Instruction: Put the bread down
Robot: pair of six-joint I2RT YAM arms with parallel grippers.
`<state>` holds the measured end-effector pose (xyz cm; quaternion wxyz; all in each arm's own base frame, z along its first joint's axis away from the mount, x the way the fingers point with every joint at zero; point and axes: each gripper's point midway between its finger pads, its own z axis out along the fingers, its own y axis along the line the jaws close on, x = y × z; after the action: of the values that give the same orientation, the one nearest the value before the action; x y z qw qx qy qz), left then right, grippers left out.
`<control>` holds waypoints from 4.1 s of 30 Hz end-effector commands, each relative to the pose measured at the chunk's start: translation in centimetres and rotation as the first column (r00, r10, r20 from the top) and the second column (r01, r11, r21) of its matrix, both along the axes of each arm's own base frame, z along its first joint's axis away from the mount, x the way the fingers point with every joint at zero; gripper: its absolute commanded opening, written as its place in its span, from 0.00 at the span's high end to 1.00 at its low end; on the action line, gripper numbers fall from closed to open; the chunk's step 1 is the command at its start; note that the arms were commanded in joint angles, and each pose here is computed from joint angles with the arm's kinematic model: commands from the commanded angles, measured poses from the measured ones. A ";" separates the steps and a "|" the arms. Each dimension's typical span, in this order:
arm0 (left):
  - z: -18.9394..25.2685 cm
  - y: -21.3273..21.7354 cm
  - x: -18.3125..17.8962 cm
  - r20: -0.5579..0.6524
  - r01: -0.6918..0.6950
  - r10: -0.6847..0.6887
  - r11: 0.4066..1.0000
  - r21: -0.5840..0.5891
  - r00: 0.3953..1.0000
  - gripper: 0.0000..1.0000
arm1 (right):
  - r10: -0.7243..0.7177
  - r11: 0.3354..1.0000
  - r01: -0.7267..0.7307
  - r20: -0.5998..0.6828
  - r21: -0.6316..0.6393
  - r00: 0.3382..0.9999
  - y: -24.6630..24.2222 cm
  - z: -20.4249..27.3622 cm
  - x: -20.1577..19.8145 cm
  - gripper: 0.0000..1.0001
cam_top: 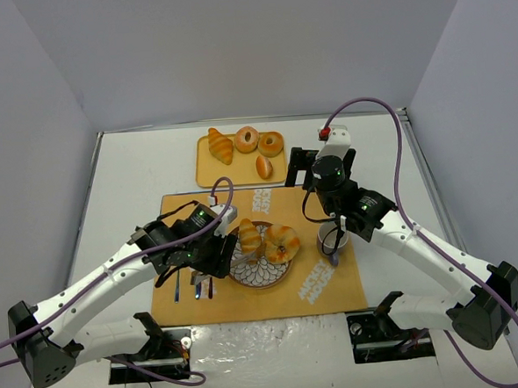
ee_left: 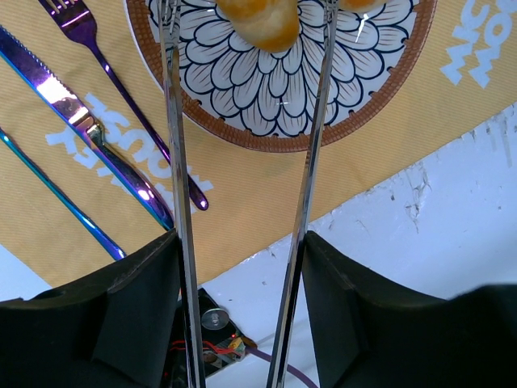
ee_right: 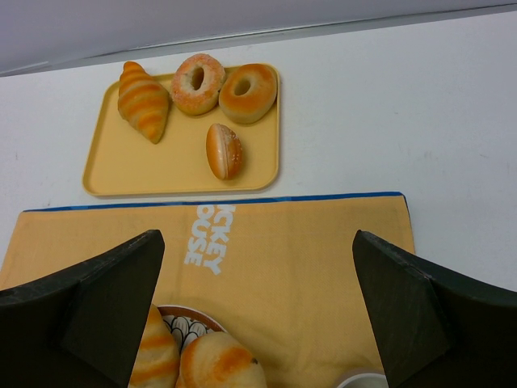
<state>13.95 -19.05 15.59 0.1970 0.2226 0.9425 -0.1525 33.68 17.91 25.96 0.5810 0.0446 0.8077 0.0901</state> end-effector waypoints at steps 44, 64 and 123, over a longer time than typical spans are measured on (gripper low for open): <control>8.3 16.3 23.8 0.249 -0.712 0.720 0.689 -0.138 0.648 0.47 | 0.030 0.996 -0.036 0.071 0.081 0.997 1.0 2.7 0.5 0.00; -0.1 24.8 36.4 0.155 -0.863 0.860 0.501 -0.068 0.487 0.47 | 0.046 0.996 -0.050 0.062 0.078 0.997 1.6 2.4 0.8 0.00; 4.1 23.5 33.4 0.175 -0.826 0.816 0.563 -0.025 0.551 0.21 | 0.042 0.995 -0.046 0.044 0.085 0.998 1.1 1.2 0.1 0.00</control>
<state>48.61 6.46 12.39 0.2509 -0.2649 0.9310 0.0080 33.31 19.15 24.20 0.5596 0.0277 0.8205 0.1134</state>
